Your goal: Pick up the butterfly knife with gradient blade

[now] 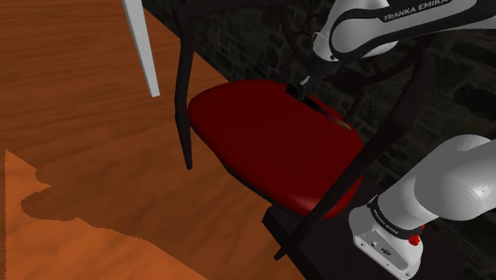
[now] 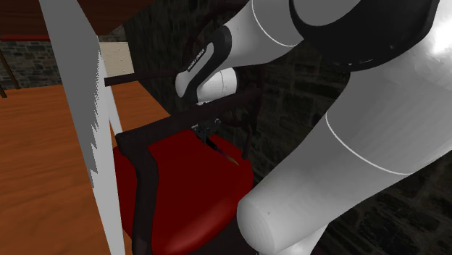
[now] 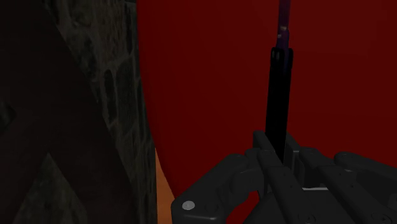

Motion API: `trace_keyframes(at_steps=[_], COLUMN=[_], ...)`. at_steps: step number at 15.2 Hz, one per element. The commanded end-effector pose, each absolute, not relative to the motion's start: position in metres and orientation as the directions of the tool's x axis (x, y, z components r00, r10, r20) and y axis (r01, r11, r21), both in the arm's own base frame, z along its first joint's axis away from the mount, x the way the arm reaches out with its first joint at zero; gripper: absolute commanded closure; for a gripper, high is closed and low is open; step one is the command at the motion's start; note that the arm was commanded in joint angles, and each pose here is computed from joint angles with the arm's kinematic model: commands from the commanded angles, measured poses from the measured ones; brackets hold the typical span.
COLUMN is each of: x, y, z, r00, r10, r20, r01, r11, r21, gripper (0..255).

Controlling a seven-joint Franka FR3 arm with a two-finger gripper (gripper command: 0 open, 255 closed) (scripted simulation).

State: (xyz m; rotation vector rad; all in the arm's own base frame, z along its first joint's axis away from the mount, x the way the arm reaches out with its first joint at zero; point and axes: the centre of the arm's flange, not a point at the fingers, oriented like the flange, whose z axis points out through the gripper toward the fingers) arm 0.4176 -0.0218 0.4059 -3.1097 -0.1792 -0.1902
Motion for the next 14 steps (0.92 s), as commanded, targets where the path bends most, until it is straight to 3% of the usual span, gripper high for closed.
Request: trace_keyframes(at_steps=[1, 14], x=[0.418, 0.418], y=[-0.022, -0.022], z=[0.415, 0.479], r00=[0.986, 0.986], r10=[0.112, 0.112], r20=[0.123, 0.123], r01=[0.114, 0.114], r11=[-0.993, -0.993], r21=[-0.014, -0.014], gripper=[255, 255])
